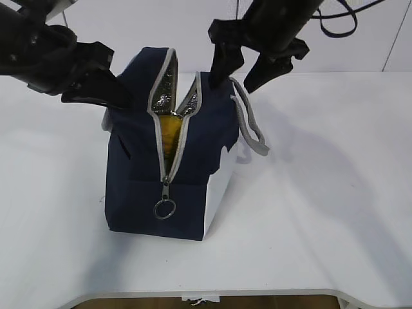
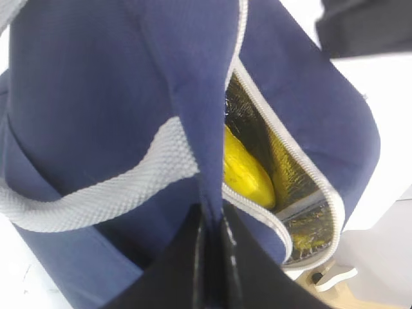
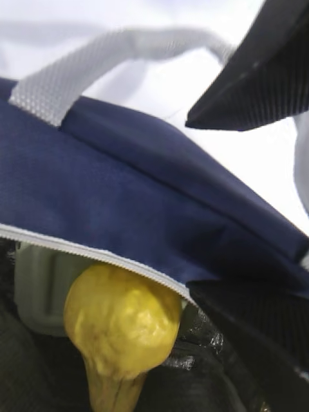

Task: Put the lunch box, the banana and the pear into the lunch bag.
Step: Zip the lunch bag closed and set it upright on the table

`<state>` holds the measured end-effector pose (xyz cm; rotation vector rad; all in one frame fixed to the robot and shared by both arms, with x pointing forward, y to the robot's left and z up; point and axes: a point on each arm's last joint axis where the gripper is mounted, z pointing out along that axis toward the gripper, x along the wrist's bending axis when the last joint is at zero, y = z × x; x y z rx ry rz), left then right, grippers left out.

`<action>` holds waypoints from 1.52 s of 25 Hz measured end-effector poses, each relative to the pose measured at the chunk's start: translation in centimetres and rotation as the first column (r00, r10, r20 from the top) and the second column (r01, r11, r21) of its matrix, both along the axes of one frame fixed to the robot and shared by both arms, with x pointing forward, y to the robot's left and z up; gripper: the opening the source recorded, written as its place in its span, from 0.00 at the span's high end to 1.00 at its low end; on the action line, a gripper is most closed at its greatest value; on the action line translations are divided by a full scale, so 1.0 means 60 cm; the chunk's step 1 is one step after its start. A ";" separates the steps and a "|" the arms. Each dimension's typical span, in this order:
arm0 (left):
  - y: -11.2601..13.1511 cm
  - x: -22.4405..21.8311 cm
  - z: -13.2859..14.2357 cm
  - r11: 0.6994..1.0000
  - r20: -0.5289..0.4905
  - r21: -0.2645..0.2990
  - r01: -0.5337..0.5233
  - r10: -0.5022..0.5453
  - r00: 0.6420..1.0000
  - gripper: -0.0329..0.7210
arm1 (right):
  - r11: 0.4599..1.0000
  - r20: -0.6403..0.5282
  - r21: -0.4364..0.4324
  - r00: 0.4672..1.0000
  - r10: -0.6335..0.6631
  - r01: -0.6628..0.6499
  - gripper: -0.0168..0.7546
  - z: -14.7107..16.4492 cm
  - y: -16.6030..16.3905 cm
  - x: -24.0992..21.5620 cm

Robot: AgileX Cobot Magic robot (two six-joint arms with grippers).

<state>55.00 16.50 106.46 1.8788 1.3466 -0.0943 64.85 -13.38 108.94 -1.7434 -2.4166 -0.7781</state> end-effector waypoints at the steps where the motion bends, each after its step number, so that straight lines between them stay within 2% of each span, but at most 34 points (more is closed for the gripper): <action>1: 0.000 0.000 0.000 1.000 0.000 0.000 0.000 0.000 1.000 0.96 | 1.000 -0.019 -0.006 1.000 0.000 0.000 0.26 -0.010 0.000 -0.002; 7: 0.000 0.000 0.000 1.000 0.000 0.000 0.000 0.000 1.000 0.96 | 1.000 -0.074 -0.008 0.997 -0.002 0.002 0.26 -0.041 0.003 0.004; 10: 0.000 0.000 0.000 1.000 0.000 0.000 0.000 0.000 1.000 0.96 | 1.000 -0.093 -0.008 0.996 -0.002 0.002 0.30 -0.054 0.006 0.009; 12: 0.000 0.000 0.000 1.000 0.000 0.000 0.000 0.000 1.000 0.96 | 1.000 -0.108 -0.008 0.994 -0.004 0.003 0.39 -0.066 0.008 0.013; 18: 0.000 0.000 0.000 1.000 -0.001 -0.005 -0.002 0.002 1.000 0.96 | 1.000 -0.099 -0.004 0.995 -0.001 0.000 0.81 -0.064 0.009 0.016; 21: -0.004 0.000 0.004 0.999 0.027 -0.026 0.027 -0.026 0.999 0.96 | 1.000 -0.064 0.000 0.998 0.015 -0.015 0.90 -0.050 0.010 0.019; 27: -0.025 -0.003 0.018 0.988 0.107 -0.114 0.102 -0.090 0.990 0.96 | 0.997 0.033 -0.078 0.999 0.022 -0.019 0.93 -0.004 -0.008 0.007; 30: -0.026 -0.003 0.021 0.985 0.122 -0.130 0.110 -0.095 0.988 0.96 | 0.996 0.072 -0.090 0.997 0.018 -0.011 0.93 0.022 -0.015 -0.003; 34: -0.037 0.011 0.010 0.978 0.089 -0.162 0.133 -0.119 0.989 0.96 | 0.996 0.101 -0.087 0.995 -0.002 0.011 0.93 0.049 -0.021 -0.016; 38: -0.054 0.030 0.008 0.971 0.088 -0.178 0.157 -0.144 0.986 0.96 | 0.995 0.104 -0.095 0.994 -0.023 0.033 0.93 0.053 -0.026 -0.018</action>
